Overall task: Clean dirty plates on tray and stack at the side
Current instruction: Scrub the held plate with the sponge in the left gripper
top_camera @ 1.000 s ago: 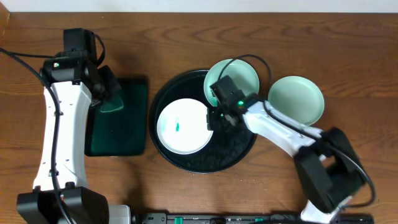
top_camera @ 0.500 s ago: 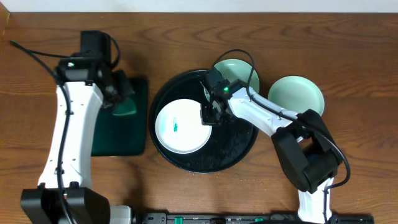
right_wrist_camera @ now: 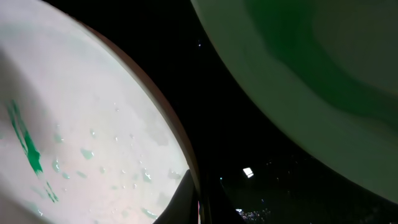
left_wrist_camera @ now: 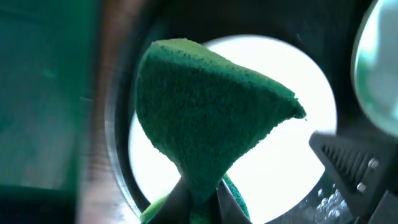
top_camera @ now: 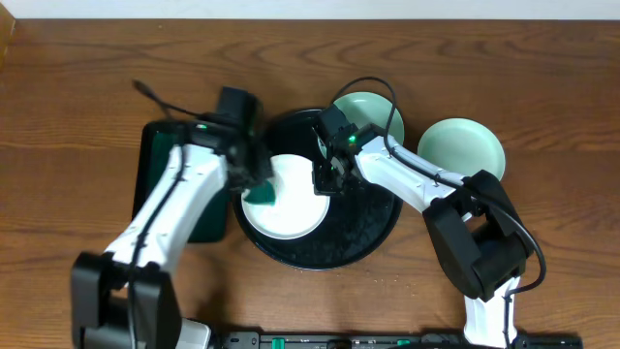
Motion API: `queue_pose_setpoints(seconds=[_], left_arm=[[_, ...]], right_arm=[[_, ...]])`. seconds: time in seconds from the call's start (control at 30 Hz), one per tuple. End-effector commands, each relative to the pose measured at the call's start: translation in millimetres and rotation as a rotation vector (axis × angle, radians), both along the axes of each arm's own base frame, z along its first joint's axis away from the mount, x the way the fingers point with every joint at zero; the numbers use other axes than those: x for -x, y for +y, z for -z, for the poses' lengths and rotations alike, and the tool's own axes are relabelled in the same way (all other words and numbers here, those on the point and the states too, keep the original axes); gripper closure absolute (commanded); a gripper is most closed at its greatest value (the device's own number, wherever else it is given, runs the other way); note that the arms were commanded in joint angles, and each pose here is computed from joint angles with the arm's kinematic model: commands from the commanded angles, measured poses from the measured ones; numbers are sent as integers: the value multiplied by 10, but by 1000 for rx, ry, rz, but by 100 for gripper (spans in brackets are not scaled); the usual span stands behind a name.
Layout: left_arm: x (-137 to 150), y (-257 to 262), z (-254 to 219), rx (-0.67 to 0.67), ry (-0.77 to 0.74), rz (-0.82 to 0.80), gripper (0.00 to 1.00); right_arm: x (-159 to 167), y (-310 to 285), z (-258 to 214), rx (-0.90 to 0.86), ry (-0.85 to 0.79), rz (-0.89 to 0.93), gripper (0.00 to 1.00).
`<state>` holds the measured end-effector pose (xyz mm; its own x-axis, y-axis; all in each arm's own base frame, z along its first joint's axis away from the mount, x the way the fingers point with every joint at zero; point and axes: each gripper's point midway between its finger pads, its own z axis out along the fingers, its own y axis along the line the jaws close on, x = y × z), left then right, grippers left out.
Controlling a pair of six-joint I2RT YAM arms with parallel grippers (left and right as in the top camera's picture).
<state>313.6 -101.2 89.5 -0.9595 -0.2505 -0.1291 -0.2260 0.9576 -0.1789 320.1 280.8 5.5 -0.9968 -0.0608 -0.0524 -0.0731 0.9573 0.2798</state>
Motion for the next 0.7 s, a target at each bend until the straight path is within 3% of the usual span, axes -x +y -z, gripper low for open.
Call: queue_pose_setpoints(seconds=[0.0,0.4,0.67], left_arm=[[88,-90,287,-29,89,-7,93],[255,-85,867,-77,283,-33,93],[96,-728,737,260,146,365,93]], right_arm=[[-4,28,36,7,0,-9,99],[-5,28,36,7,0,-8,99],[-5,27,36,8,-1,-9,99]])
